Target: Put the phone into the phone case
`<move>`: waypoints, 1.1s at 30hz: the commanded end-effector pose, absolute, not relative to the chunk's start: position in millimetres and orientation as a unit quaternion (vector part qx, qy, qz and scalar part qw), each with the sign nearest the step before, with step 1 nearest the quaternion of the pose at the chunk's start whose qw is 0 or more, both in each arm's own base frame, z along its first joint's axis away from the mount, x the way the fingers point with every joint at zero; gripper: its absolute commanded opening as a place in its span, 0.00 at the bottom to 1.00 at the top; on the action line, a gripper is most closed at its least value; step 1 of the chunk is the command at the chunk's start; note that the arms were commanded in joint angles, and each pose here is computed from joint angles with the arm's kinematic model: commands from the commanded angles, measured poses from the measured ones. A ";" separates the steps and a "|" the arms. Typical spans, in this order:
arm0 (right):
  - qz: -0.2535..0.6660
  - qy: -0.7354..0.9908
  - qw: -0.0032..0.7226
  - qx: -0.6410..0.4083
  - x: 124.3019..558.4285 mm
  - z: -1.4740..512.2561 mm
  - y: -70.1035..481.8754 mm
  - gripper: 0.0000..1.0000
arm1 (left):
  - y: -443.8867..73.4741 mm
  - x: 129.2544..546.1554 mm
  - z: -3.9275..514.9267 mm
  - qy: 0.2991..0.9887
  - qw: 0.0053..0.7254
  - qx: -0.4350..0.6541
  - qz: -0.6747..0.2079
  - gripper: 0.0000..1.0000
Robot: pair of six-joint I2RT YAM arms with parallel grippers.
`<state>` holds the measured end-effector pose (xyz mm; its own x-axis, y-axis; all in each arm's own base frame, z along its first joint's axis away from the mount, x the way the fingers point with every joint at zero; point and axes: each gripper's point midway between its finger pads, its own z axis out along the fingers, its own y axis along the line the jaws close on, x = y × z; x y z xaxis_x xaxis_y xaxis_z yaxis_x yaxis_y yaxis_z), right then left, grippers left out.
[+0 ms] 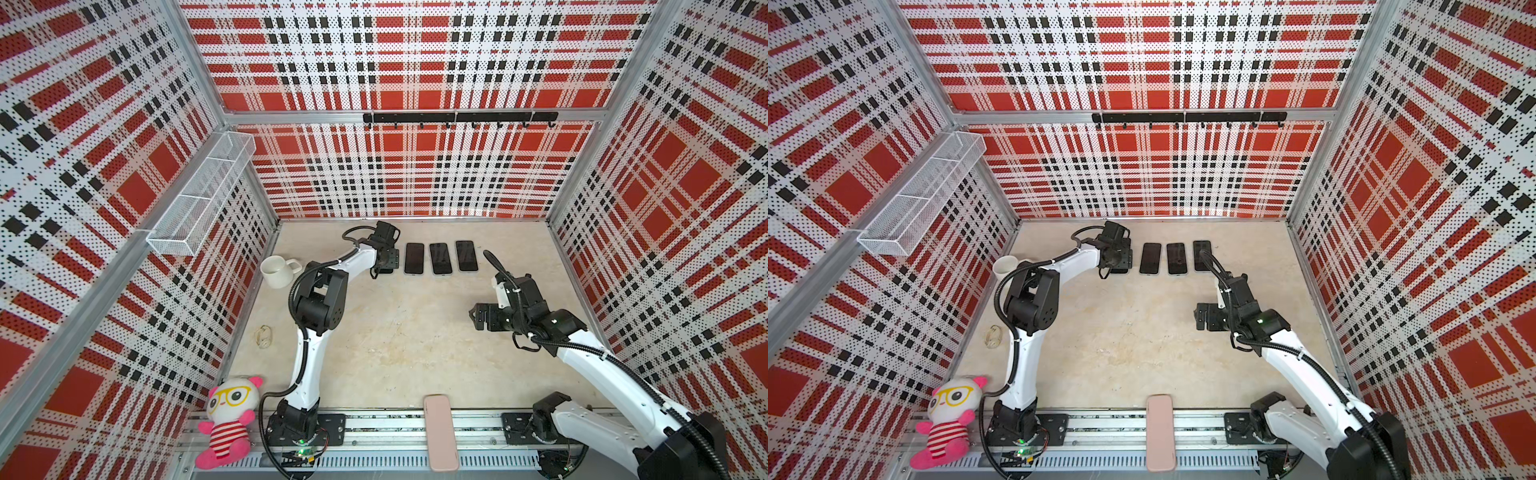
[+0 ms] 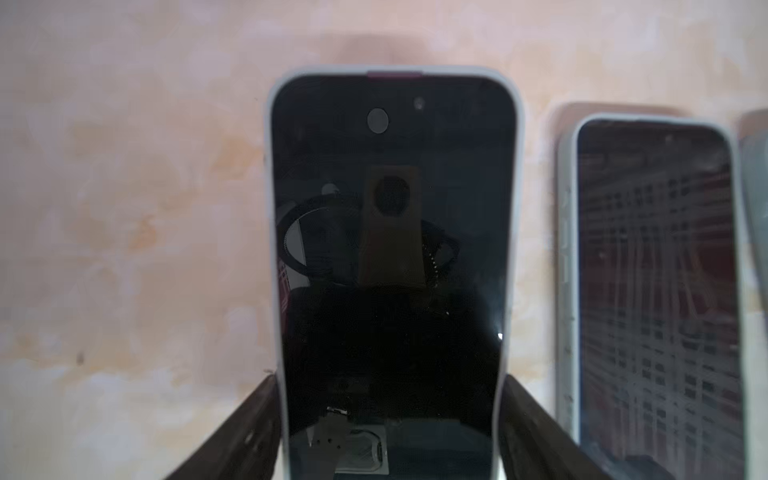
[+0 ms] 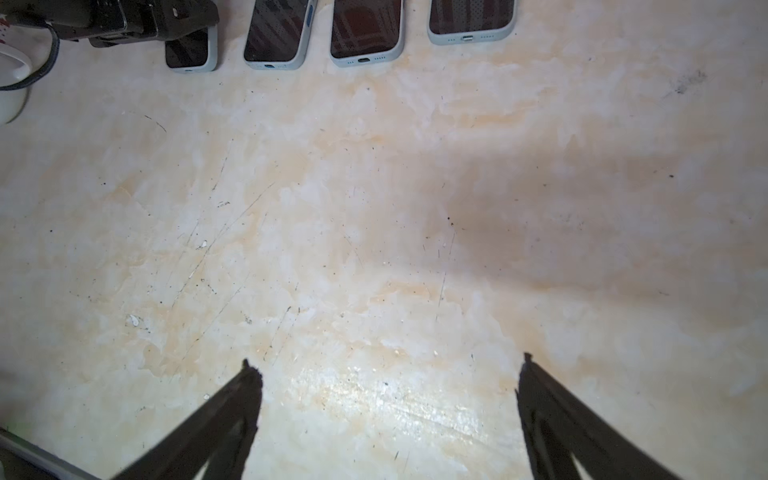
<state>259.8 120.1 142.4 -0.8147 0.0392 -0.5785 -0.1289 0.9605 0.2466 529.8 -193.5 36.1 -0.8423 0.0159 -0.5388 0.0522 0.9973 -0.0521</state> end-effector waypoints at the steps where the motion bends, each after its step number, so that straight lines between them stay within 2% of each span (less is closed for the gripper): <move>1: 0.127 0.944 0.305 -0.016 257.9 142.0 112.2 0.98 | -198.2 532.3 40.9 0.958 0.281 0.040 -0.034 0.74; 5: 0.131 0.943 0.304 -0.016 259.6 143.8 114.4 0.98 | -192.8 531.3 43.7 0.958 0.283 0.041 -0.028 0.85; 9: 0.130 0.940 0.315 -0.019 261.7 150.0 113.9 0.98 | -185.6 533.8 81.6 0.946 0.320 0.039 -0.025 0.99; 14: 0.107 0.936 0.333 -0.029 273.0 157.0 110.3 0.99 | -161.4 516.6 135.4 0.929 0.370 0.014 -0.005 0.98; 21: -0.011 0.908 0.418 0.024 306.4 179.1 65.9 1.00 | -83.0 440.9 193.3 0.871 0.483 -0.079 0.050 0.98; 27: -0.107 0.847 0.514 0.087 316.0 182.5 22.1 1.00 | -7.1 379.2 210.7 0.803 0.566 -0.176 0.068 0.98; 33: -0.122 0.809 0.567 0.093 322.3 169.3 7.4 1.00 | 50.3 339.3 203.5 0.723 0.639 -0.249 0.086 0.98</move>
